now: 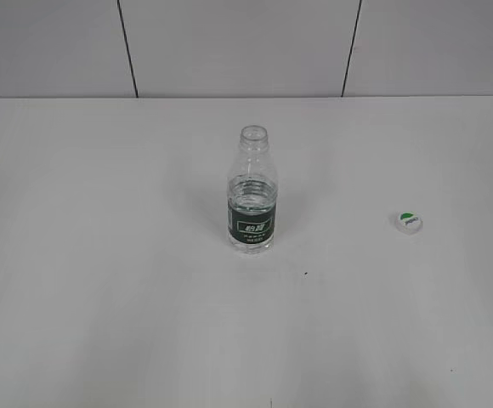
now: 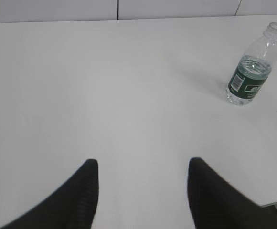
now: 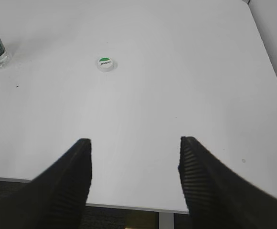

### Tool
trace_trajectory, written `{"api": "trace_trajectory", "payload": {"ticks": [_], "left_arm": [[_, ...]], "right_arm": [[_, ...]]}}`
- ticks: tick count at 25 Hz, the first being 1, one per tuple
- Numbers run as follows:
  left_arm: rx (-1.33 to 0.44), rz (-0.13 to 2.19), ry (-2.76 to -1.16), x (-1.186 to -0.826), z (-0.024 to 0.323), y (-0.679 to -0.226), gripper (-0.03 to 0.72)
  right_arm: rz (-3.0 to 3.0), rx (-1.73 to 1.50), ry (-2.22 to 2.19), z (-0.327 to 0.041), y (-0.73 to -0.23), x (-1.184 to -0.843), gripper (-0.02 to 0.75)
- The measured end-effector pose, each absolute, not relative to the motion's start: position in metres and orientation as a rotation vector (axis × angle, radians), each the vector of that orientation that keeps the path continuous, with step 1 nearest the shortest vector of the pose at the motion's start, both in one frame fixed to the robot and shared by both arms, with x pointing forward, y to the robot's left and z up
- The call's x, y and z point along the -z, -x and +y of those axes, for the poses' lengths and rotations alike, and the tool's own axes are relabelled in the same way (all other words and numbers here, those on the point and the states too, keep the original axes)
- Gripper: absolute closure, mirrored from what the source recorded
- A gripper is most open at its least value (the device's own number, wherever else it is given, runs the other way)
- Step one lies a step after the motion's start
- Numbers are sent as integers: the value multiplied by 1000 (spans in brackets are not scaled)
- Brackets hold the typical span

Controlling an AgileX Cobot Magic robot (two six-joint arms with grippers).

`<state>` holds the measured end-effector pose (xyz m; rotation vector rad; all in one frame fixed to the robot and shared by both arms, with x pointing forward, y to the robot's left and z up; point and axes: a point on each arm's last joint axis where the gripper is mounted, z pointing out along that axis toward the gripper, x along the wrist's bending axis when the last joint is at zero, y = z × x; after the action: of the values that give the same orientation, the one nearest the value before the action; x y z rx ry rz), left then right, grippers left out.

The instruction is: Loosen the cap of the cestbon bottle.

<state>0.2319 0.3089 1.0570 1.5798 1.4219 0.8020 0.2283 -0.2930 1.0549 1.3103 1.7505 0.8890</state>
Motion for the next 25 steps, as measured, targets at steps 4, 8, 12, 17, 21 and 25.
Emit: {"api": "trace_trajectory", "payload": {"ticks": [4, 8, 12, 17, 21, 25], "left_arm": [[-833, 1463, -1553, -1057, 309, -232, 316], [-886, 1491, -1547, -1057, 309, -231, 317], [-917, 1482, -1570, -1057, 308, -231, 316], [-950, 1488, -1580, -1057, 307, -231, 316], [-986, 1541, -1546, -1057, 306, -230, 317], [-996, 1558, -1534, -1057, 306, -230, 317]], "right_arm": [[1751, -889, -1310, -293, -228, -1055, 290], [1751, -889, -1310, -293, -228, -1055, 290], [1751, -889, -1310, -293, -228, -1055, 290], [1751, -889, -1310, -293, -228, -1055, 290], [1751, -889, -1310, -293, -228, -1055, 290], [1750, -889, -1310, -293, -228, -1055, 290]]}}
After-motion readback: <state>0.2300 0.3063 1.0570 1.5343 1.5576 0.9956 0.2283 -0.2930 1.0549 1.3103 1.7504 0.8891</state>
